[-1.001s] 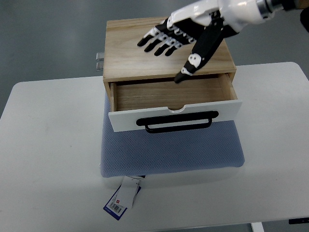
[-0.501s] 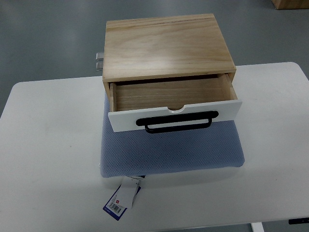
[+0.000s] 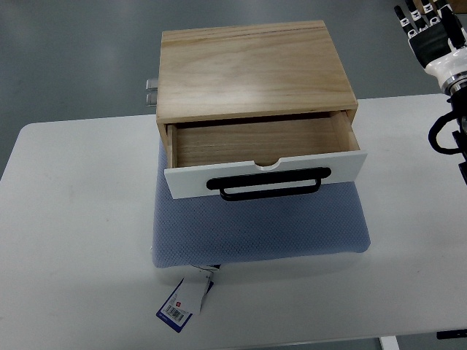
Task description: Open wood drawer with right hand
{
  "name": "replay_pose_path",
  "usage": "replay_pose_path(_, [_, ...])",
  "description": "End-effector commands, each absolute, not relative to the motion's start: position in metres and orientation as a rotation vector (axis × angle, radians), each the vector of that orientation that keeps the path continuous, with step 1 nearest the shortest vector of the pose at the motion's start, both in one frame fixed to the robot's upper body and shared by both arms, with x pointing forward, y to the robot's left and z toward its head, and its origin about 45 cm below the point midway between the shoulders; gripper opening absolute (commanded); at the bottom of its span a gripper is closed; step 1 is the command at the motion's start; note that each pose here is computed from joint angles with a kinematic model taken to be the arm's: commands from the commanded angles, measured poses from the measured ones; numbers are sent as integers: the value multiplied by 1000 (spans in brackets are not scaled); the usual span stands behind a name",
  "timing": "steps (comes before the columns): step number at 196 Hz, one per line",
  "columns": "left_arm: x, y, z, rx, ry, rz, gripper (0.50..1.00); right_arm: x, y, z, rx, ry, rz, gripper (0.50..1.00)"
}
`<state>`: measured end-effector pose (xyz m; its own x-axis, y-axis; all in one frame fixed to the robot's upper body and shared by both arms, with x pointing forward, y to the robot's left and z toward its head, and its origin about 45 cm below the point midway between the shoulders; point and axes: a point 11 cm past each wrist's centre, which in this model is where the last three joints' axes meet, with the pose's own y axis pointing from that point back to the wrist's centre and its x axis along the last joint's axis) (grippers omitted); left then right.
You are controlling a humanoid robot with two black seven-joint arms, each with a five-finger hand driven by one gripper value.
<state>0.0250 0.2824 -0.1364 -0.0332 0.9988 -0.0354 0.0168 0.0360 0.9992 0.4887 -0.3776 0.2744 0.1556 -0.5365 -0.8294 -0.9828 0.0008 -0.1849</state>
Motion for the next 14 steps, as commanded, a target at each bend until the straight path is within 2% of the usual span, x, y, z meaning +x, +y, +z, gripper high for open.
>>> replay_pose_path(1, [25,283,-136,1181,1262,1200,1000,487,-376,265,-1625,1491,735,944])
replay_pose_path(14, [25,283,-136,1181,1262,1200,1000,486,-376,263,-1624,1495,739,944])
